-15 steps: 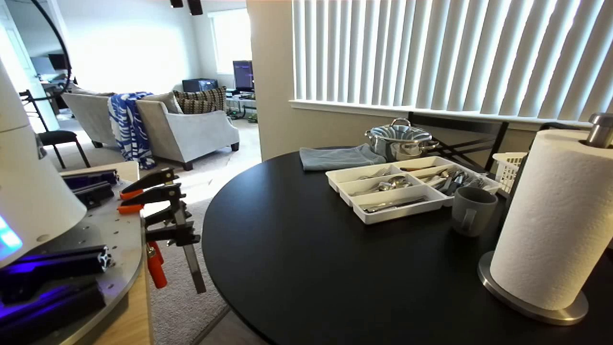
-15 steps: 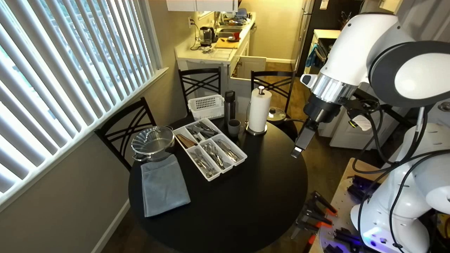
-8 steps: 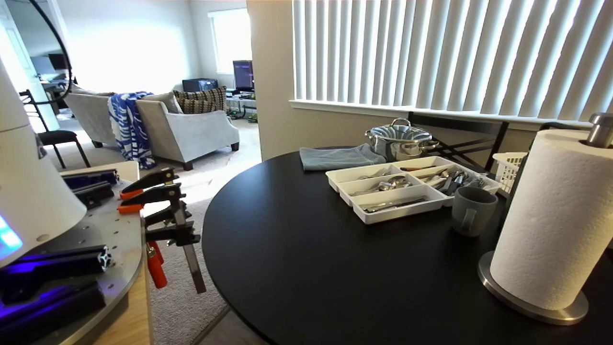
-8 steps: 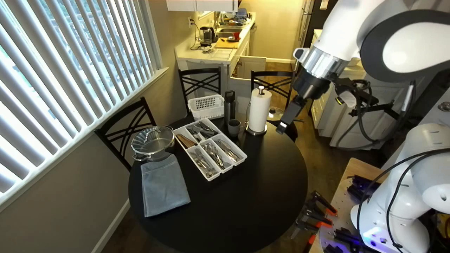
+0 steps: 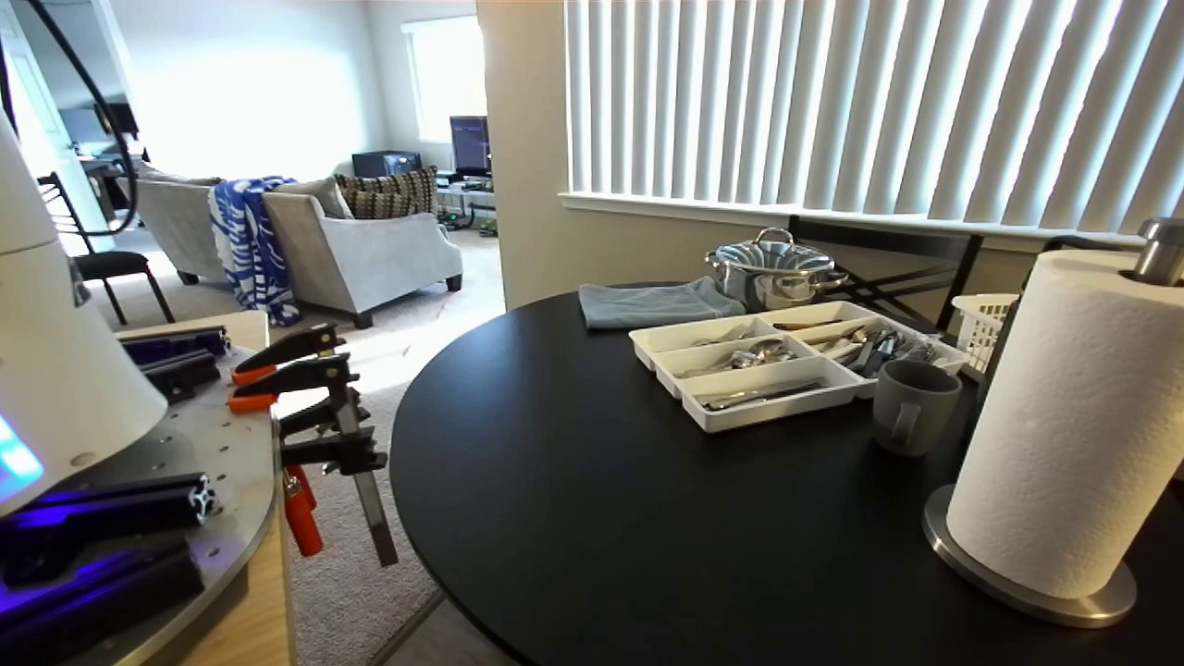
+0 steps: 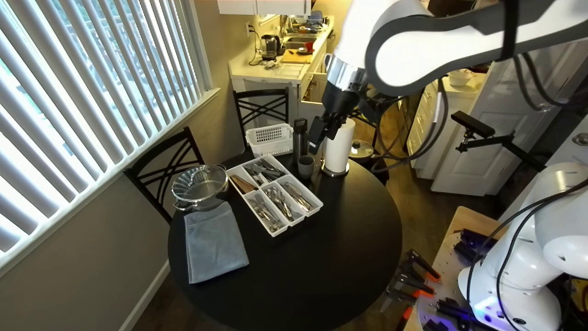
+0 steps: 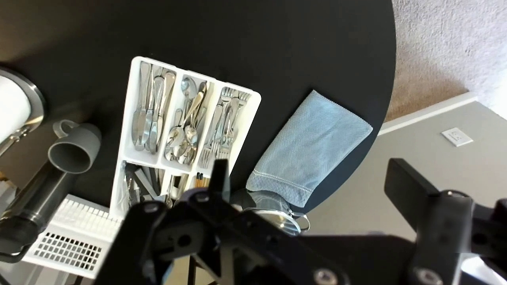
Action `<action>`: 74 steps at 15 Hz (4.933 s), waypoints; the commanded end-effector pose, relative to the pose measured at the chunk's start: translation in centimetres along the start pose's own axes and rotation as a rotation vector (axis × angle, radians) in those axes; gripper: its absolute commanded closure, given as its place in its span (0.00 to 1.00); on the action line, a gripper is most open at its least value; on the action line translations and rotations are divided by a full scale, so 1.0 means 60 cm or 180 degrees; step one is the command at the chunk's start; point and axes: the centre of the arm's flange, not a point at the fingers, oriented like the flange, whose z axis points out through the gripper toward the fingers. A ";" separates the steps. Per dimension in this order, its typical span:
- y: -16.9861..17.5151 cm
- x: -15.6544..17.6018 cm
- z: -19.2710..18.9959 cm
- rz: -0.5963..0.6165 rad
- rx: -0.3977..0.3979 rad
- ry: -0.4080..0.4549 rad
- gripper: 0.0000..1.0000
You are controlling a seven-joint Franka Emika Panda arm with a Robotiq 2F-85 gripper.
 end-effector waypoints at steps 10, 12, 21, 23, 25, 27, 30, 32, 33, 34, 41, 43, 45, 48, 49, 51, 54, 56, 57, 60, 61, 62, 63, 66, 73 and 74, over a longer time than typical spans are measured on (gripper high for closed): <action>0.051 0.246 0.340 0.0612 -0.1213 0.0320 0.00; 0.067 0.220 0.331 0.0535 -0.1115 0.0306 0.00; 0.058 0.240 0.351 0.0566 -0.1157 0.0265 0.00; 0.064 0.255 0.361 0.0564 -0.1148 0.0266 0.00; 0.073 0.307 0.410 0.0459 -0.0986 0.0200 0.00; 0.077 0.348 0.463 0.0441 -0.0747 0.0171 0.00; 0.092 0.381 0.537 0.0490 -0.0335 0.0089 0.00; 0.106 0.389 0.581 0.0531 -0.0175 -0.0006 0.00; 0.111 0.393 0.599 0.0525 -0.0113 -0.0042 0.00; 0.114 0.394 0.621 0.0545 -0.0092 -0.0087 0.00; 0.087 0.388 0.732 0.0449 0.0065 -0.0631 0.00; 0.094 0.385 0.754 0.0494 -0.0001 -0.0720 0.00; 0.102 0.385 0.780 0.0482 -0.0007 -0.0799 0.00; 0.109 0.392 0.826 0.0439 0.0043 -0.0866 0.00; 0.110 0.392 0.837 0.0432 0.0055 -0.0882 0.00; 0.113 0.391 0.856 0.0425 0.0067 -0.0895 0.00; 0.118 0.381 0.833 0.0409 0.0130 -0.0769 0.00; 0.114 0.375 0.793 0.0353 0.0127 -0.0674 0.00; 0.109 0.376 0.773 0.0334 0.0097 -0.0661 0.00; 0.109 0.377 0.787 0.0427 0.0049 -0.0591 0.00; 0.108 0.380 0.783 0.0425 0.0051 -0.0581 0.00; 0.108 0.380 0.783 0.0425 0.0052 -0.0581 0.00; 0.108 0.380 0.783 0.0425 0.0052 -0.0582 0.00; 0.108 0.380 0.783 0.0425 0.0052 -0.0582 0.00; 0.136 0.377 0.808 0.0658 0.0000 -0.0561 0.00; 0.137 0.379 0.808 0.0654 -0.0009 -0.0585 0.00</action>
